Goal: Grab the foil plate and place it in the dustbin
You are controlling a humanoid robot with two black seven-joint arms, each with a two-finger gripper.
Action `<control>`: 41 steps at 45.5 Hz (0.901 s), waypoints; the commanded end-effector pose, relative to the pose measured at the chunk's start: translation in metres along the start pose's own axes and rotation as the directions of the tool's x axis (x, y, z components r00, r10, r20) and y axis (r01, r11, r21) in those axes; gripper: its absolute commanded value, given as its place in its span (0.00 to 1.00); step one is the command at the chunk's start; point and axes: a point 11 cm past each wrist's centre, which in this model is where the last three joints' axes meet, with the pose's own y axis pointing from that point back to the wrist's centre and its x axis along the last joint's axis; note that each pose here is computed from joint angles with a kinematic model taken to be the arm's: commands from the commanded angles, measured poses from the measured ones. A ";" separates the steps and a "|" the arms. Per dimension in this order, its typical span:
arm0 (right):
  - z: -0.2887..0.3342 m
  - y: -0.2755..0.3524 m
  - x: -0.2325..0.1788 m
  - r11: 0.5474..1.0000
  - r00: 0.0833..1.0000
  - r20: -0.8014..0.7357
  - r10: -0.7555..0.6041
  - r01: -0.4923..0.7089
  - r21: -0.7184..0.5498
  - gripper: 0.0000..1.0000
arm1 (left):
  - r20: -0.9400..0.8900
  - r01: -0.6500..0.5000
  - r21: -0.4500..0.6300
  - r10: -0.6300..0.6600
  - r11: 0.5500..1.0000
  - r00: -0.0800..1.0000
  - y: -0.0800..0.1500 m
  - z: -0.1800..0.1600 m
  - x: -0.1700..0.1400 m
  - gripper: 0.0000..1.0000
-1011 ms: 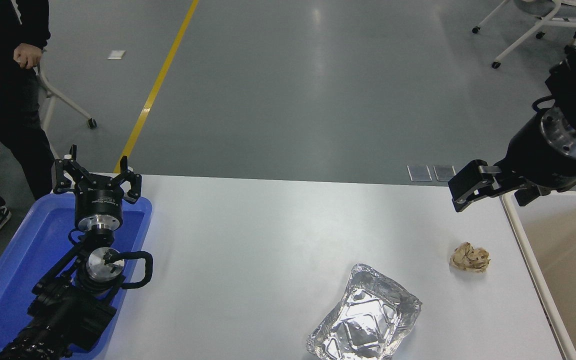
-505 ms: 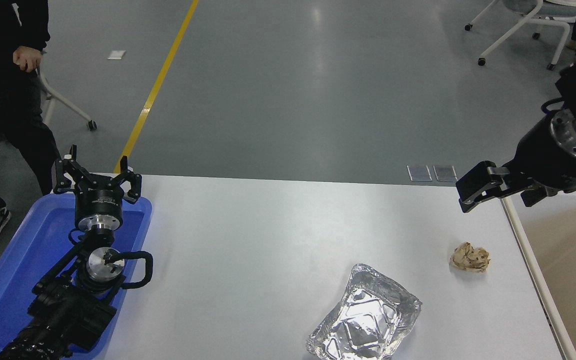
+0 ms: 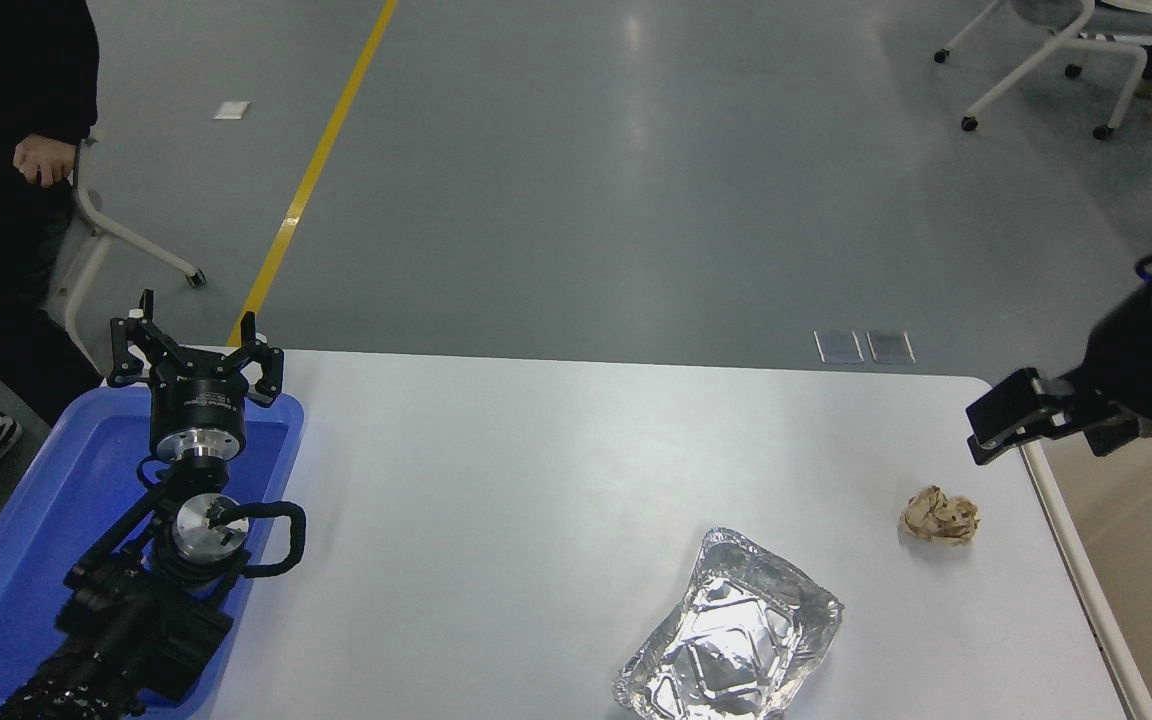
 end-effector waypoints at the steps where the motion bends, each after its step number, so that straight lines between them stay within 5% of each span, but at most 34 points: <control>1: 0.017 -0.031 -0.006 1.000 1.000 0.030 0.001 -0.001 0.024 1.00 | 0.000 0.001 -0.001 -0.001 1.000 1.000 0.000 0.000 0.000 0.99; 41: -0.063 -0.129 -0.056 0.965 0.958 0.266 -0.106 0.035 0.259 1.00 | 0.001 0.002 0.000 -0.002 1.000 1.000 0.000 0.000 0.000 0.99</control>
